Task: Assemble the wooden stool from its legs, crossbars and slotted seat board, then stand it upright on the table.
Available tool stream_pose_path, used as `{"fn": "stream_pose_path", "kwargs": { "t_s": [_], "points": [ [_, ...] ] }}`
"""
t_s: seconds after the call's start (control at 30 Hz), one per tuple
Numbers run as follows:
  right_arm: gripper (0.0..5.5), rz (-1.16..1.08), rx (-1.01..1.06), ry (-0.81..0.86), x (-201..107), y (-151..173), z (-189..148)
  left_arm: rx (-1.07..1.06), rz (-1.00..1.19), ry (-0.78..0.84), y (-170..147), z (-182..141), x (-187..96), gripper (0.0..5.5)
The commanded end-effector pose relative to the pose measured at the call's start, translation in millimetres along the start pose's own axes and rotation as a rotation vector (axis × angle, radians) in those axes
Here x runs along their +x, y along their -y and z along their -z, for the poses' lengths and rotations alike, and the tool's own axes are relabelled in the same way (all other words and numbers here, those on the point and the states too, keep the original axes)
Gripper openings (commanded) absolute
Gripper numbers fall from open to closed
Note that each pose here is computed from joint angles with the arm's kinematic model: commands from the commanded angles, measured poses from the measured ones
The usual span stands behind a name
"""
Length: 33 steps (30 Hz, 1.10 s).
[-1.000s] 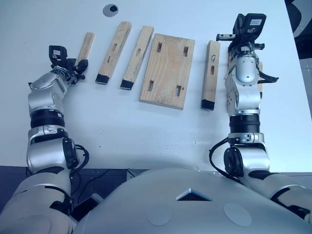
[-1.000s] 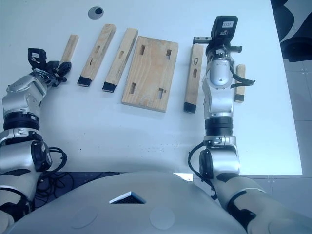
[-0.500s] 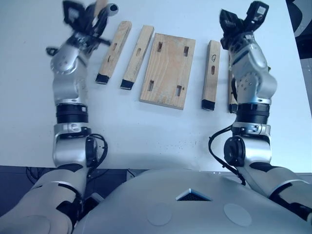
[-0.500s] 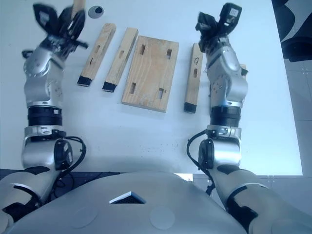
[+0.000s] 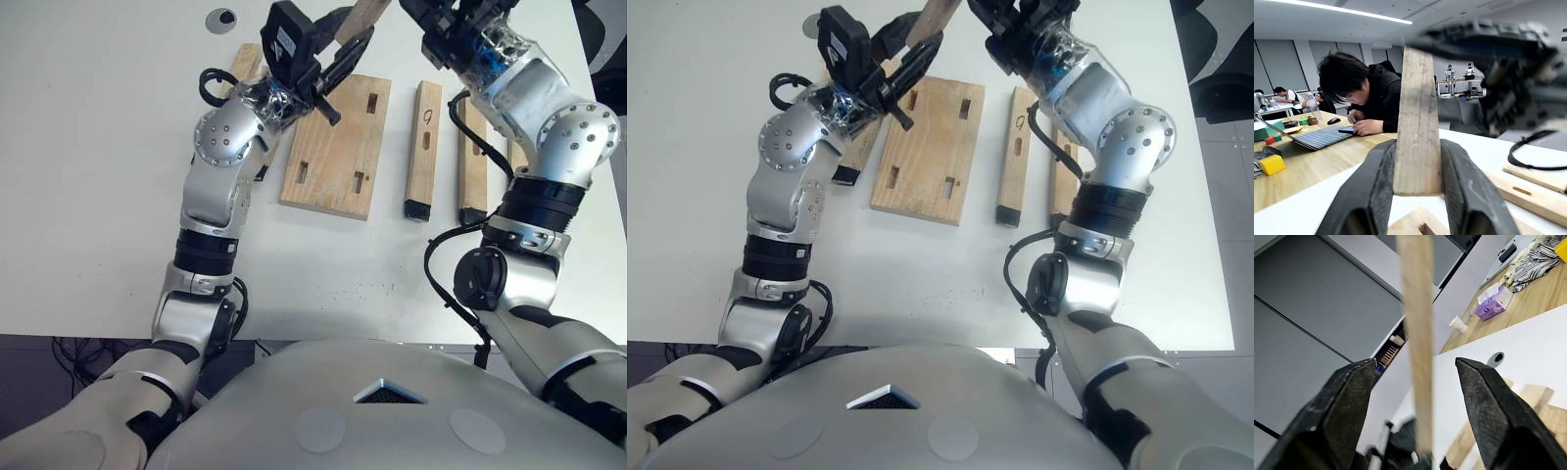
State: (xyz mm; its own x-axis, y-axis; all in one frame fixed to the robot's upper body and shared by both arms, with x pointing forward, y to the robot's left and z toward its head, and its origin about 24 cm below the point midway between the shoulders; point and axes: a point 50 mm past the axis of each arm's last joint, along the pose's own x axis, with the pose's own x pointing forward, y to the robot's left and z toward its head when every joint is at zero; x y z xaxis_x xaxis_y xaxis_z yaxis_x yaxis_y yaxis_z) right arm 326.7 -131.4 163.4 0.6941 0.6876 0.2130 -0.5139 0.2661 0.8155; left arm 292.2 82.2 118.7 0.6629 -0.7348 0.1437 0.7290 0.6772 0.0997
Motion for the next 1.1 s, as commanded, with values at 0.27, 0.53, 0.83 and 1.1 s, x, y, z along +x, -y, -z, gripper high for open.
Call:
{"fn": "stream_pose_path", "kwargs": {
  "t_s": [0.27,0.53,0.83,1.1],
  "points": [
    [1.19,0.051,0.052,0.040,-2,4,-19,0.003,-0.022,-0.046,0,10,-7,1.23],
    [0.40,0.232,-0.104,0.196,-6,16,-19,-0.010,-0.082,-0.065,-15,8,-14,1.95],
    [0.40,0.883,-0.522,0.707,-110,54,-46,0.038,-0.259,-0.205,-55,7,-38,2.98],
    [0.40,0.823,-0.571,0.504,-112,53,-36,0.033,-0.627,-0.144,-93,6,-63,1.96]
  ]
}}
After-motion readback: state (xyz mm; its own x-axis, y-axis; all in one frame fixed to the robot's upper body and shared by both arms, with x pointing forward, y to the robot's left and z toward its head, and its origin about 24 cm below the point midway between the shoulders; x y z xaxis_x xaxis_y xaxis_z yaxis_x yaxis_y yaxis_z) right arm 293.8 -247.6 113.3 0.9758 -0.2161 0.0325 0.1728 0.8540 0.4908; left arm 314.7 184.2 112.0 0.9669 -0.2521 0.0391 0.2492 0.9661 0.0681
